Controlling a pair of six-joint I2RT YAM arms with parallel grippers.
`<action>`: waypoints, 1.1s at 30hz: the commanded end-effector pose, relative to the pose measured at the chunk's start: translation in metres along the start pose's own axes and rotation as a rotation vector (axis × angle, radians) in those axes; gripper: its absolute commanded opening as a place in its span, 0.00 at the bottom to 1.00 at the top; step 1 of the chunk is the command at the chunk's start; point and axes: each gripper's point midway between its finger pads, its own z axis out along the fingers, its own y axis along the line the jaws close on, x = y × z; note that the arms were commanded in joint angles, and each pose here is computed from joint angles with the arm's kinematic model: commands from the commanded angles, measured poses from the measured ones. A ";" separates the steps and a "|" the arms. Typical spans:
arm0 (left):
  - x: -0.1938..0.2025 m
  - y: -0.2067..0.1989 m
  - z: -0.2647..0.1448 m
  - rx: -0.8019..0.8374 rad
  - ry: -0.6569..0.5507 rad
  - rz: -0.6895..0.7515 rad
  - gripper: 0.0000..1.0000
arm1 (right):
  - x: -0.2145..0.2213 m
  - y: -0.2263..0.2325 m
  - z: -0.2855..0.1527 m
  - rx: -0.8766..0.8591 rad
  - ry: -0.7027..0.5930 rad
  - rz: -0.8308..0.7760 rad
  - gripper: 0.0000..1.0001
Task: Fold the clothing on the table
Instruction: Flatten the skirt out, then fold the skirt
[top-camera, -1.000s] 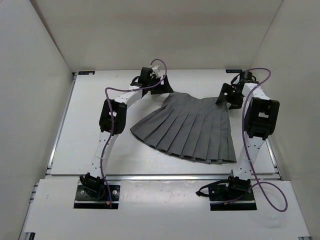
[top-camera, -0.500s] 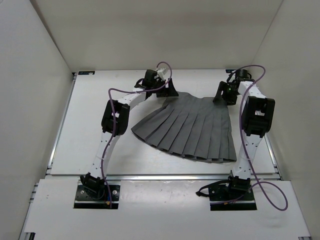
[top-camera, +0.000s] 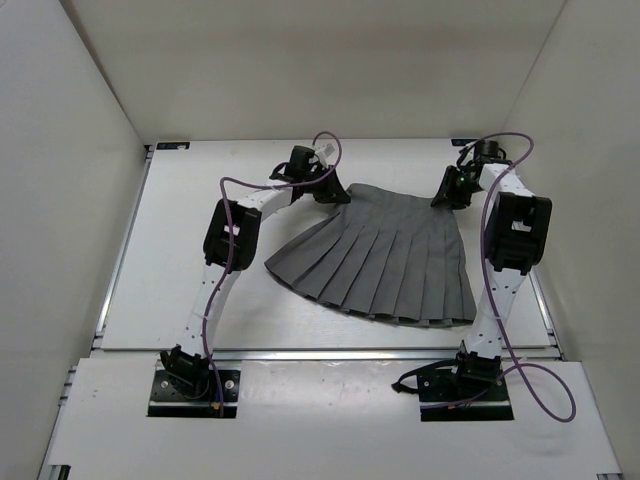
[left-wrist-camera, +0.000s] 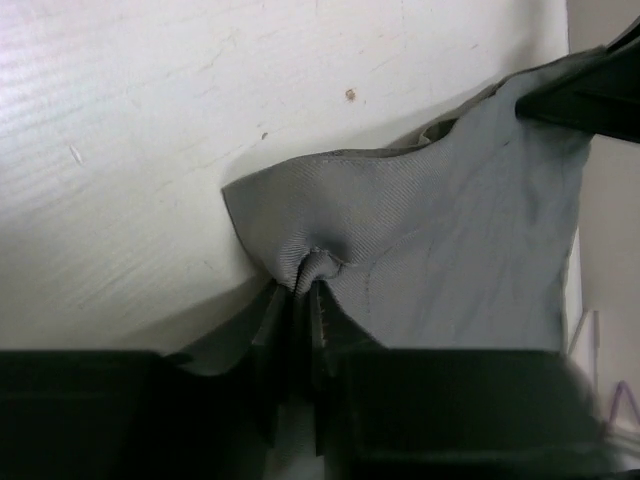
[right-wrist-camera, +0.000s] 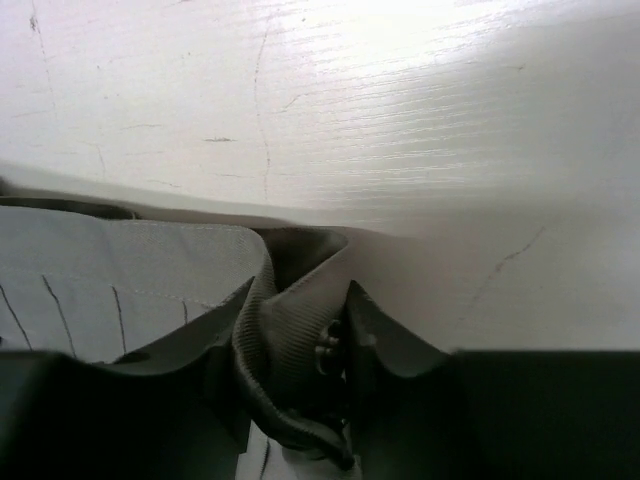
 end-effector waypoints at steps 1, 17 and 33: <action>0.002 -0.020 -0.003 0.047 0.019 0.001 0.10 | -0.017 0.003 -0.008 -0.019 -0.049 -0.009 0.27; -0.165 -0.061 -0.153 -0.098 -0.379 0.242 0.00 | -0.123 0.064 -0.104 -0.264 -0.353 -0.116 0.00; -0.134 -0.133 -0.254 -0.316 -0.404 0.647 0.00 | -0.120 0.188 -0.200 -0.139 -0.576 -0.589 0.00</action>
